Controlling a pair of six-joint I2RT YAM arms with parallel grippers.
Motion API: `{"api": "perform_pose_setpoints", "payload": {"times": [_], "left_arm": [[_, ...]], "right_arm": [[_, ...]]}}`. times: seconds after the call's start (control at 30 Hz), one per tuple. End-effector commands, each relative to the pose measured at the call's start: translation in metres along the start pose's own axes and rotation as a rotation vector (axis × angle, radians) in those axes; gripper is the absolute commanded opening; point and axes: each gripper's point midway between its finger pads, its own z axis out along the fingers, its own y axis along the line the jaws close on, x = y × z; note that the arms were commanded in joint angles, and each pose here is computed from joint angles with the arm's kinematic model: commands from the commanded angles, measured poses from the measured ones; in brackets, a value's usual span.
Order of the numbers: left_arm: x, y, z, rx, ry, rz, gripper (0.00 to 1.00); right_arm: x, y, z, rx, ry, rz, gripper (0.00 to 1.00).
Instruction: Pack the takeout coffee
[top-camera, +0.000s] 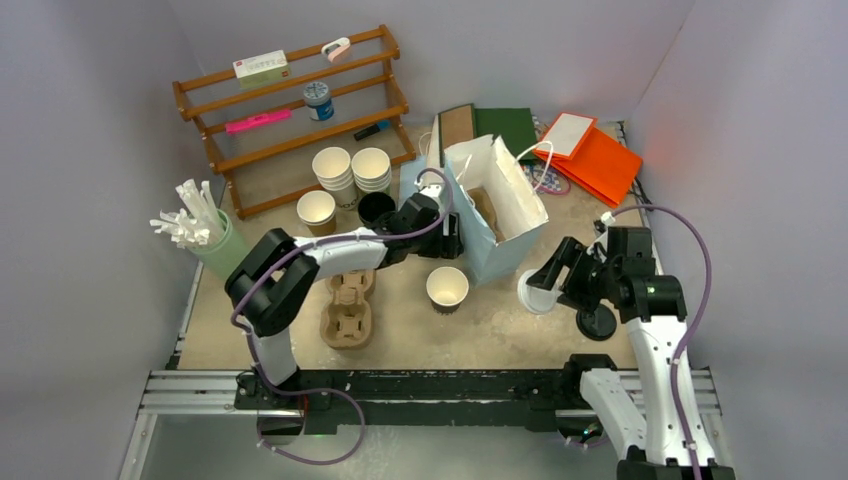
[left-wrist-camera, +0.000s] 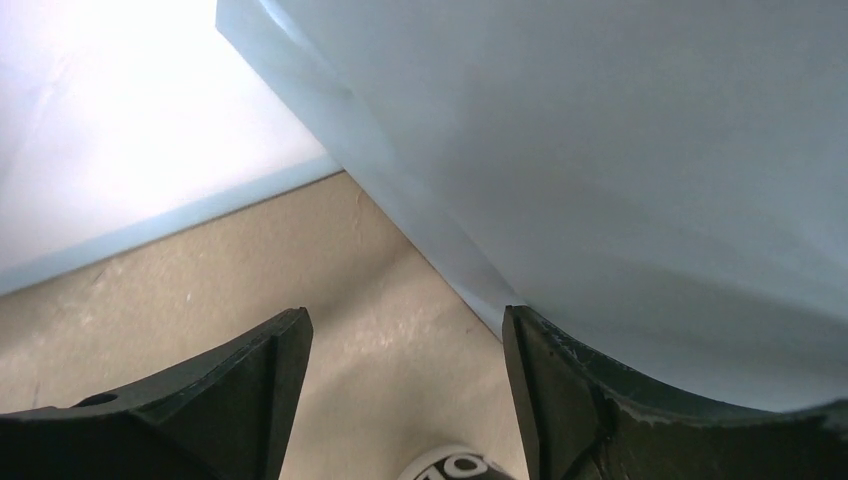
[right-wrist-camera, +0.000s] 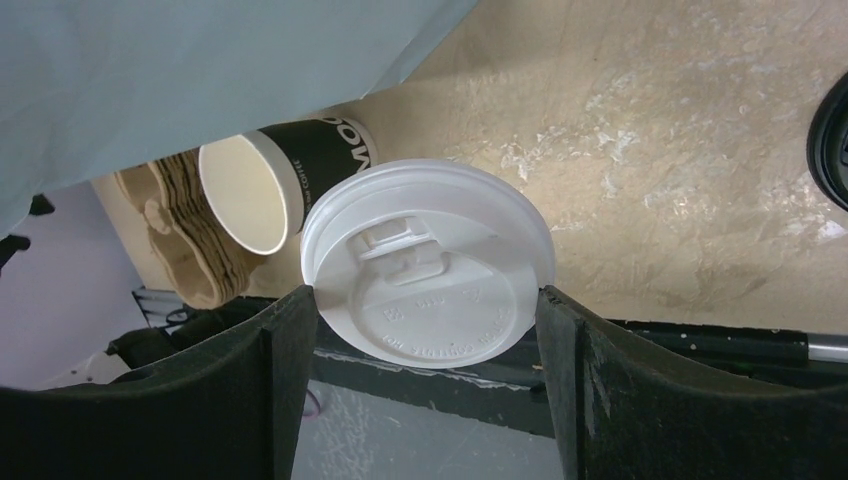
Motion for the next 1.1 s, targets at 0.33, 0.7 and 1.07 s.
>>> {"api": "perform_pose_setpoints", "payload": {"times": [0.33,0.7,1.07], "left_arm": [[-0.06,-0.056,0.051,0.209,-0.168,0.033,0.72],[-0.077,-0.081,0.081,0.253,-0.171,0.071,0.75],[-0.108,-0.042,-0.018,0.11,-0.233,0.101,0.78]], "right_arm": [[-0.008,0.047,-0.011,-0.17,-0.009,-0.175,0.61],[-0.007,0.065,-0.014,-0.226,-0.017,-0.284,0.56],[-0.006,0.114,0.003,-0.222,-0.033,-0.452,0.56]]}}
